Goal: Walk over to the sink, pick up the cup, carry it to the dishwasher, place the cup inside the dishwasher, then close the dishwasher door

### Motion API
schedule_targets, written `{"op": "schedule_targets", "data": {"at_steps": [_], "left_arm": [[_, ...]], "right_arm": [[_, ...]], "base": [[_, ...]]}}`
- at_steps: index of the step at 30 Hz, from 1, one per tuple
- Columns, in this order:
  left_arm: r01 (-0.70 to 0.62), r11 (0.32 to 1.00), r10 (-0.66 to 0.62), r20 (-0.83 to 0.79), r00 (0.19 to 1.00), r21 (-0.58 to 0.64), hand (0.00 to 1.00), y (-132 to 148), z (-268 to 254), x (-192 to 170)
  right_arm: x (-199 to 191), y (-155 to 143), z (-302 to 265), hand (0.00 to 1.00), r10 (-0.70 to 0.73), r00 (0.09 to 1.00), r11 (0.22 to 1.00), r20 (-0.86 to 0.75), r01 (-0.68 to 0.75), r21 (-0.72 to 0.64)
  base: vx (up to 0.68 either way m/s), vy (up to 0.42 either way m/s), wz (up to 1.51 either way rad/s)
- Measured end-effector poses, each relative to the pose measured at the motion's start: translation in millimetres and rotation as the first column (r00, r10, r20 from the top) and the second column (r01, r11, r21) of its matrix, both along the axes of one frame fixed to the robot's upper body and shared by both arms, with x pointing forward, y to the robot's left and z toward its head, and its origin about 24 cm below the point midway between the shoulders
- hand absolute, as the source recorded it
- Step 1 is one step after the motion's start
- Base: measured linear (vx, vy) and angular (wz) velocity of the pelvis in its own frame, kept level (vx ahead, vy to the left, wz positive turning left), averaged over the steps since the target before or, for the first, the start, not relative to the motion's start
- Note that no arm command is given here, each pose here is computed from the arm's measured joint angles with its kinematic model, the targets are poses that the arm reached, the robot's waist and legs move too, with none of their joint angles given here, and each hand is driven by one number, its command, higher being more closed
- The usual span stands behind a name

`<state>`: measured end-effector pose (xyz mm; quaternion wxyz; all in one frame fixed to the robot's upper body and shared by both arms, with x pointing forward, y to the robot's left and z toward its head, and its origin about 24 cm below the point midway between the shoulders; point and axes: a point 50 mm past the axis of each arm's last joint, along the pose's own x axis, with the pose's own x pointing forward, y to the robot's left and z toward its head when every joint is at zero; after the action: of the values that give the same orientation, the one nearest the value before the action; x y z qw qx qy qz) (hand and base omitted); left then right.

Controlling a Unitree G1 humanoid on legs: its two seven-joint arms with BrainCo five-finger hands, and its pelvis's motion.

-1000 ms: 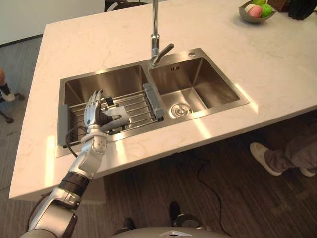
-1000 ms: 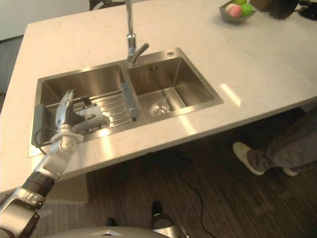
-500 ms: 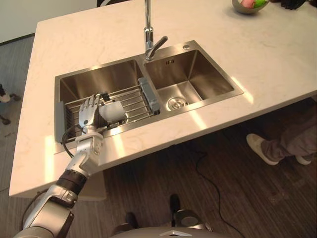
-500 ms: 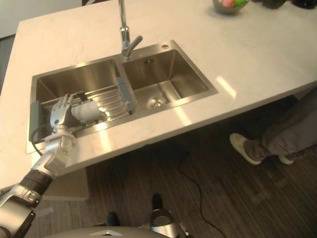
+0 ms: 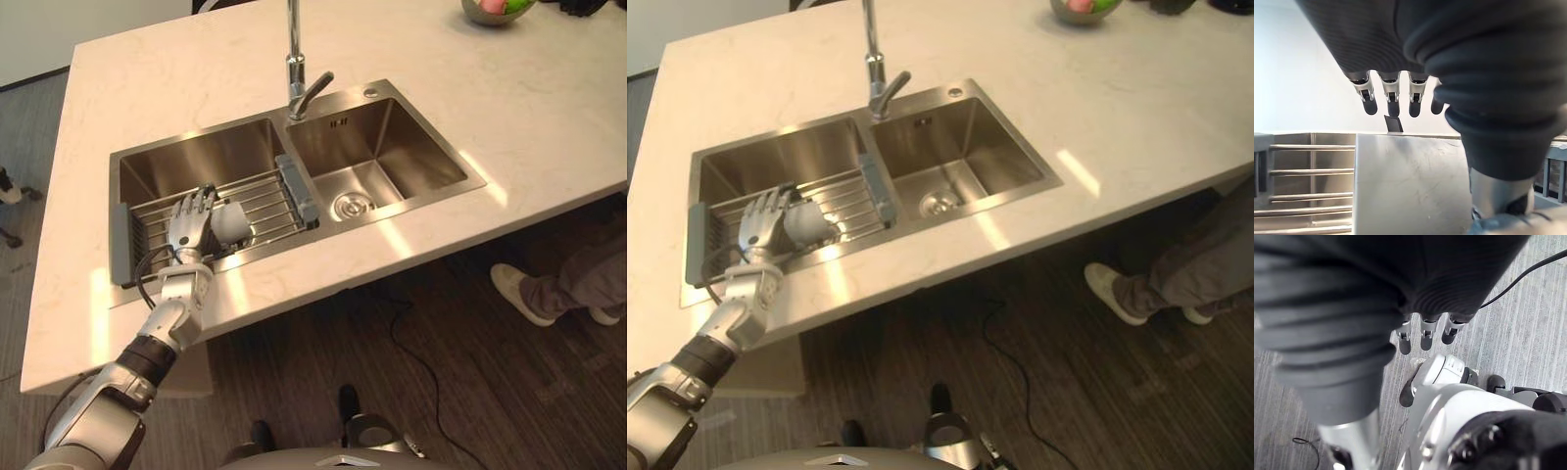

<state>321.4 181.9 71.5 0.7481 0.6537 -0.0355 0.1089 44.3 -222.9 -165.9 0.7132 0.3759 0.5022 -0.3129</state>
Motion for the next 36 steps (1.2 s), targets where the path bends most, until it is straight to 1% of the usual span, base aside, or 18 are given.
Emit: {"op": "schedule_targets", "data": {"at_steps": [6,9,16,28,36], "left_arm": [[0.006,1.0,-0.006,-0.018,1.0,0.002,0.0,-1.8,-0.3,0.7],[0.015,1.0,-0.014,-0.049,0.999,0.025,0.0,-3.0,-1.4,1.2],[0.035,0.999,-0.034,-0.161,0.986,0.0,0.0,-3.5,-4.3,4.0],[0.032,0.999,-0.034,-0.258,0.966,-0.009,0.0,-3.1,-7.0,5.4],[0.017,0.998,-0.035,-0.309,0.95,-0.061,0.0,1.0,-9.6,5.6]], "right_arm": [[-4.8,-1.0,-0.9,0.0,-0.019,1.0,1.0,-0.019,0.019,0.012],[-4.6,-0.9,-0.9,0.0,-0.018,1.0,1.0,-0.017,0.018,0.012],[-4.2,-2.6,-0.5,0.0,-0.017,1.0,1.0,-0.018,0.017,0.006],[-3.0,-3.0,-0.1,0.0,-0.016,1.0,1.0,-0.012,0.016,0.009],[-0.1,-2.8,0.7,0.0,-0.021,1.0,1.0,-0.001,0.021,0.016]], "base": [[0.0,0.0,0.0],[0.0,0.0,0.0],[0.0,0.0,0.0],[0.0,0.0,0.0],[0.0,0.0,0.0]]}}
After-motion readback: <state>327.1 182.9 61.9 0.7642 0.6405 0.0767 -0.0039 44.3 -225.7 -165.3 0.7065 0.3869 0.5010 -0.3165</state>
